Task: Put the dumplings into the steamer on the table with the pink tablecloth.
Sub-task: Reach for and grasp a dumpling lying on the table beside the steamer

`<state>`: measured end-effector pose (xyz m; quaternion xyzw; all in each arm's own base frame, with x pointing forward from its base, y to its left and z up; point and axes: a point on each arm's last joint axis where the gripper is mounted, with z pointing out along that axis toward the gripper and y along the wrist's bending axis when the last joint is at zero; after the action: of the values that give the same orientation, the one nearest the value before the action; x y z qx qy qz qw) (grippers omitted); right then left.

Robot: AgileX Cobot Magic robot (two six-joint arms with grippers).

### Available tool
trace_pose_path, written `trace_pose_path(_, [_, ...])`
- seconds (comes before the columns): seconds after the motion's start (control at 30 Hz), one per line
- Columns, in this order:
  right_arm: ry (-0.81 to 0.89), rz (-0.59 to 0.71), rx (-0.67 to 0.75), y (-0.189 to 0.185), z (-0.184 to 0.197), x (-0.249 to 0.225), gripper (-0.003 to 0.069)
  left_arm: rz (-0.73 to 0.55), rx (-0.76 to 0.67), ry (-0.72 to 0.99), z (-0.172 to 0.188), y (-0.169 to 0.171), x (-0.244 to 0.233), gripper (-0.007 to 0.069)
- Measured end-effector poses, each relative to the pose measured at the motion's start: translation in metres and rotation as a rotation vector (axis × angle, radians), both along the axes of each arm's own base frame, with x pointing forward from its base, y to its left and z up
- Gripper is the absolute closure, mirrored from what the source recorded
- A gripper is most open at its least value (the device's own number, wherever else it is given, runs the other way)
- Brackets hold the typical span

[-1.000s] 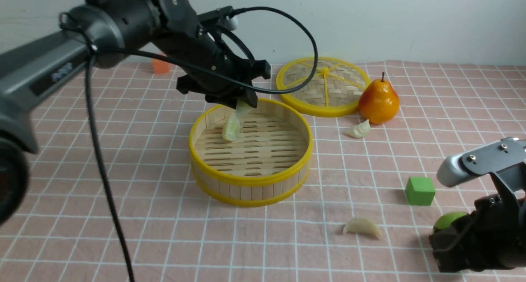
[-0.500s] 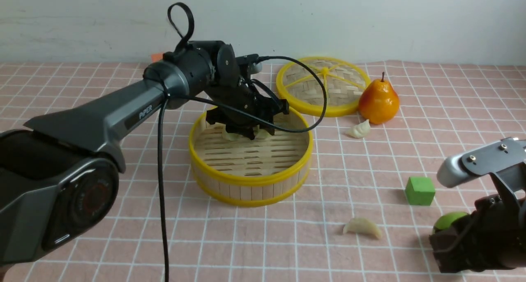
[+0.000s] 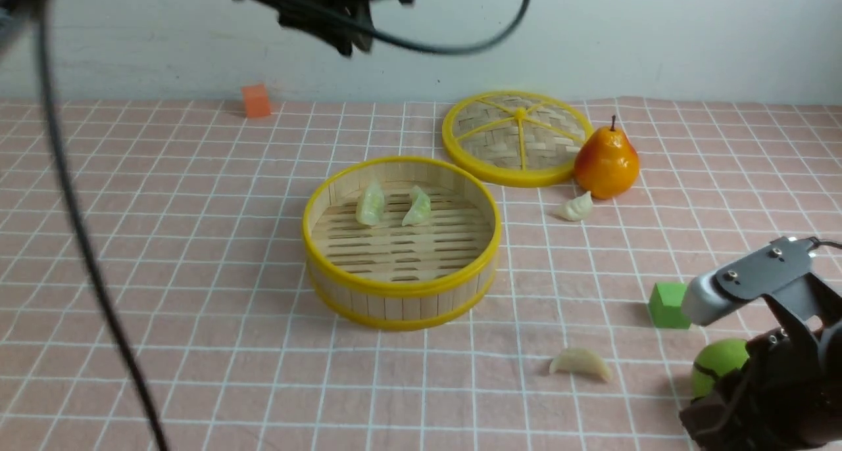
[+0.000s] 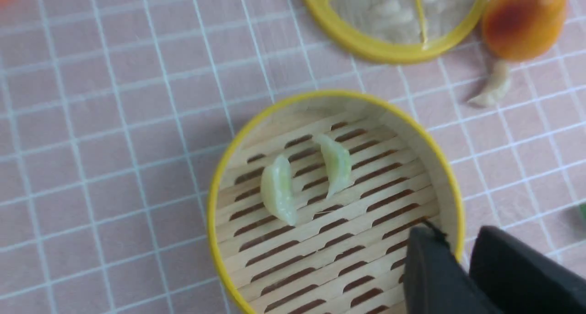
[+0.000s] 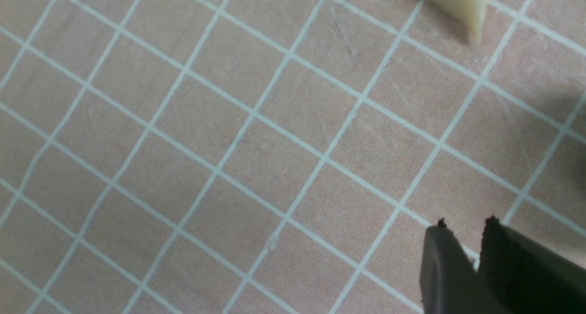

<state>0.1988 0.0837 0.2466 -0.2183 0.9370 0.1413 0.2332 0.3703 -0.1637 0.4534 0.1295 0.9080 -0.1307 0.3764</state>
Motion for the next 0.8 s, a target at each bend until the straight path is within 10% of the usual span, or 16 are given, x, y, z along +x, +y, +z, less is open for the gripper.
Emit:
trace_pose_path(0.17, [-0.043,0.204,-0.065,0.029,-0.009,0.037,0.0365,0.031,-0.064,-0.080,0.055,0.039,-0.090,0.0639])
trace_pose_path(0.4, [-0.088,0.333,-0.164,0.060,-0.037,0.101,0.0263,0.081,0.013,0.001,-0.003,0.079,-0.170,0.0639])
trace_pose_path(0.6, [-0.034,0.393,-0.254,0.068,-0.074,0.131,0.0274,0.139,0.009,0.058,-0.061,0.108,-0.233,0.0639])
trace_pose_path(0.8, [0.025,0.444,-0.298,0.072,-0.086,0.140,0.0470,0.205,0.021,-0.108,-0.099,0.151,-0.306,0.0639])
